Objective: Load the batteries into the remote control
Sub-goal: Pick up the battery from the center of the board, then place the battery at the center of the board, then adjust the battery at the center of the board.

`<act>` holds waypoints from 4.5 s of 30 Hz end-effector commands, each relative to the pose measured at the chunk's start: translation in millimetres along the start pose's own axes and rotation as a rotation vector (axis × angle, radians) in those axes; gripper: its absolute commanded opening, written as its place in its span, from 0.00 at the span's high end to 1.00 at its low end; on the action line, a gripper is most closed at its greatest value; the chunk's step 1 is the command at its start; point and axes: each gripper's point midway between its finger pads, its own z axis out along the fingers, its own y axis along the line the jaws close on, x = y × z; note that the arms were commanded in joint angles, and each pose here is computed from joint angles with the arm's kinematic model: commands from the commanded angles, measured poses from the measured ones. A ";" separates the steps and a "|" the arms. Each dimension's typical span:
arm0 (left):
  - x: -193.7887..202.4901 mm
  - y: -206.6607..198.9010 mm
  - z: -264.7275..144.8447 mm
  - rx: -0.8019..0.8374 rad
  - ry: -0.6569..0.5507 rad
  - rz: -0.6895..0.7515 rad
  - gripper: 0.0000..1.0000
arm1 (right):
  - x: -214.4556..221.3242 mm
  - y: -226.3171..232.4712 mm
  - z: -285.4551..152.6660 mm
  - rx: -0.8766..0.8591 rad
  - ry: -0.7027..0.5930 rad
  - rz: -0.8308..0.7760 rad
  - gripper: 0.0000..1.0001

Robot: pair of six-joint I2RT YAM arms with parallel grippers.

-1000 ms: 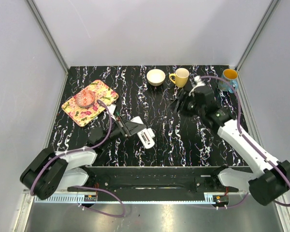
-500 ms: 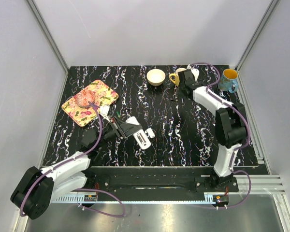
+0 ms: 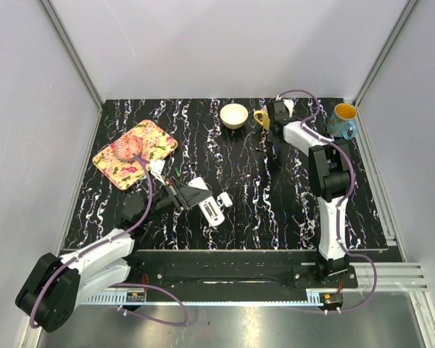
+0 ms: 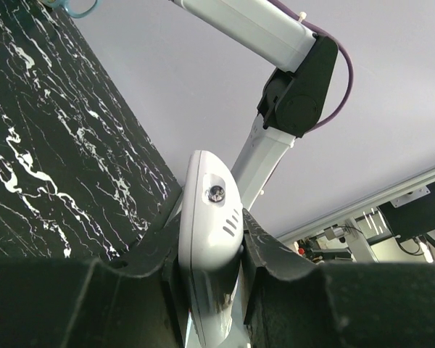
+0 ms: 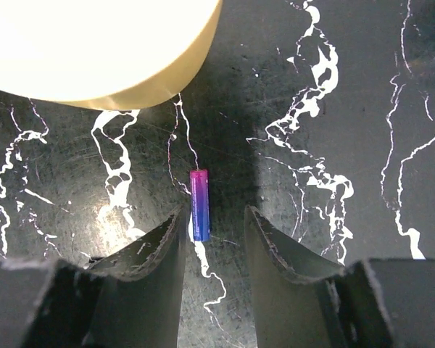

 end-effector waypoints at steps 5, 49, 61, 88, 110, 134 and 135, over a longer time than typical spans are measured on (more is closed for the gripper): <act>-0.2 -5.4 0.8 0.045 0.005 0.031 1.00 | -15.2 13.0 11.5 -0.037 -0.010 -0.043 0.58; 5.5 -4.6 -1.8 0.091 0.009 -0.018 1.00 | 105.2 23.5 -183.7 -0.278 -0.001 -0.045 1.00; 13.2 -2.0 -0.8 0.094 0.058 -0.027 1.00 | 164.7 18.8 -164.1 -0.271 0.107 -0.130 1.00; 9.0 -6.3 0.1 0.088 0.046 -0.037 1.00 | 122.2 8.0 -138.8 0.031 0.099 0.787 1.00; 4.1 2.4 -15.5 -0.001 -0.038 -0.006 1.00 | 168.4 -31.9 -107.6 0.431 0.178 0.989 0.80; 8.4 13.1 -16.2 -0.031 -0.026 -0.005 1.00 | 109.8 33.7 -157.1 -0.387 0.104 -0.169 0.31; 10.0 14.0 -16.5 -0.032 -0.021 -0.007 1.00 | 114.3 32.5 -153.4 -0.373 0.131 -0.190 0.30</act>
